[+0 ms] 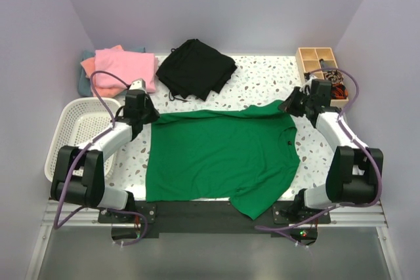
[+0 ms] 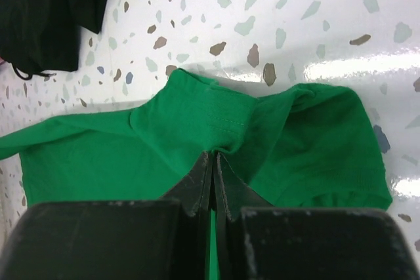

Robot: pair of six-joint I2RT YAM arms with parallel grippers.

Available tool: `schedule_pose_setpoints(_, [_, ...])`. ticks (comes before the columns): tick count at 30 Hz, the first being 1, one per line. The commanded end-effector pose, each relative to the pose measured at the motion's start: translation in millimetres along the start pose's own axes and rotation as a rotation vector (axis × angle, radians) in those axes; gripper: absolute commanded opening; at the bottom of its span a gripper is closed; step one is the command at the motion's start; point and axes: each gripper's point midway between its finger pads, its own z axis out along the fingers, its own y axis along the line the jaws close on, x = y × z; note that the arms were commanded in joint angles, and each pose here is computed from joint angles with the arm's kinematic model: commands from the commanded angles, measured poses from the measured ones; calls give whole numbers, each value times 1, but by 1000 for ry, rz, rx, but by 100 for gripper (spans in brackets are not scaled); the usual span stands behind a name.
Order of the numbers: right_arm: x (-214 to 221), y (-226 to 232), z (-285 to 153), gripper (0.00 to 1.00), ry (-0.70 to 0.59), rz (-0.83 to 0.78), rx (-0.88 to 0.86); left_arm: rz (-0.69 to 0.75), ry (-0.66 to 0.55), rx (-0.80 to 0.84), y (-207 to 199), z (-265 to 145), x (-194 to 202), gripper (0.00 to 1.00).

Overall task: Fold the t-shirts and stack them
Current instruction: Fold the flattened tshirt in 1/3 of the way

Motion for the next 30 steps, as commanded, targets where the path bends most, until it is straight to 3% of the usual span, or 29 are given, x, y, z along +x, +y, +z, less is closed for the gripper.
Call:
schedule_pose_setpoints(1, [20,-11,-18,0,31,15,62,-19,-9,4,-6,-10,1,0])
schedule_pose_setpoints(14, [83,-38,-63,0,143,56,222,-14,134,-110,22,-31,50,0])
schedule_pose_setpoints(20, [84,-46,-79,0,92,58,287,-30,167,-116,27,-38,65,0])
schedule_pose_setpoints(26, [99,-55,-82,0,141,71,324,-7,189,-143,34,-40,74,1])
schedule_pose_setpoints(27, [104,-55,-81,3,165,73,318,-2,205,-133,33,-40,78,4])
schedule_pose_setpoints(28, [109,-55,-80,23,191,73,314,1,226,-133,33,-38,83,6])
schedule_pose_setpoints(30, [116,-56,-79,40,228,80,315,6,251,-147,37,-40,91,27])
